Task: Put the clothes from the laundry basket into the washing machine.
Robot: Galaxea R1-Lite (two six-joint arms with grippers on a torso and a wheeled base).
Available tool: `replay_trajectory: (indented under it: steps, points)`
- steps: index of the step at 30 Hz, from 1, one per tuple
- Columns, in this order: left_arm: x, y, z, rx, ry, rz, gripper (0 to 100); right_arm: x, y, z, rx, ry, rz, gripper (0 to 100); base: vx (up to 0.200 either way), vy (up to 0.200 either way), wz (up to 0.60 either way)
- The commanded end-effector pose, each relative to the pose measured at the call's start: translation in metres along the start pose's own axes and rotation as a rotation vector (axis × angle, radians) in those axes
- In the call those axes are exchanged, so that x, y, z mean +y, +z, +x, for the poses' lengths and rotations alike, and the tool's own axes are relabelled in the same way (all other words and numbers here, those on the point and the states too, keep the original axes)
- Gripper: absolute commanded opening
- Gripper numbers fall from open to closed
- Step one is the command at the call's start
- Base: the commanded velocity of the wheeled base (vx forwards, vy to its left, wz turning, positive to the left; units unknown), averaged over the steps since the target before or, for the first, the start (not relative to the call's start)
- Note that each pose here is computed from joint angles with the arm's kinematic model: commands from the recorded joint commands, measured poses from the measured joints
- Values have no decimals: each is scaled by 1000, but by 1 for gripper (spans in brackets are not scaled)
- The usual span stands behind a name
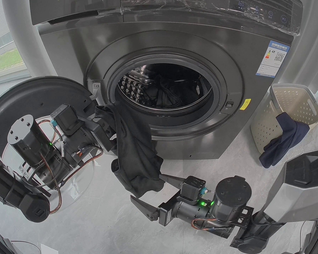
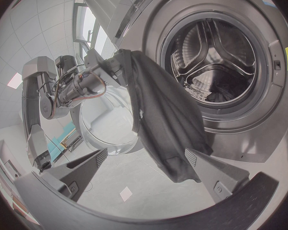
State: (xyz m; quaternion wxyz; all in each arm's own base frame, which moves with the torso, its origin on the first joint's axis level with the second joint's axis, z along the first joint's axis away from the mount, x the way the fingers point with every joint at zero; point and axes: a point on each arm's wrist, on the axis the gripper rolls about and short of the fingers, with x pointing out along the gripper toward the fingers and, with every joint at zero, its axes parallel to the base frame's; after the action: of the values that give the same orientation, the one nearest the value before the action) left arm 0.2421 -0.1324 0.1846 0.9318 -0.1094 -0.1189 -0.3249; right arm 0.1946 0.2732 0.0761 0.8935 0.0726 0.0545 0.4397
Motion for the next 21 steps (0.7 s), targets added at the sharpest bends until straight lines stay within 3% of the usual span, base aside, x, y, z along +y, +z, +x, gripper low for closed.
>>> replay_trajectory:
  steps: [1, 10, 17, 21]
  points:
    - [0, -3, 2, 6, 1, -3, 0, 4, -25, 26, 27, 18, -8, 100, 0, 0, 0]
    - [0, -2, 2, 4, 2, -3, 0, 2, -39, 65, -24, 24, -40, 100, 0, 0, 0]
    - [1, -4, 2, 10, 3, -4, 0, 10, -35, 77, -65, 50, -39, 100, 0, 0, 0]
    - [1, -4, 2, 10, 3, -4, 0, 6, -35, 86, -64, 36, -40, 100, 0, 0, 0]
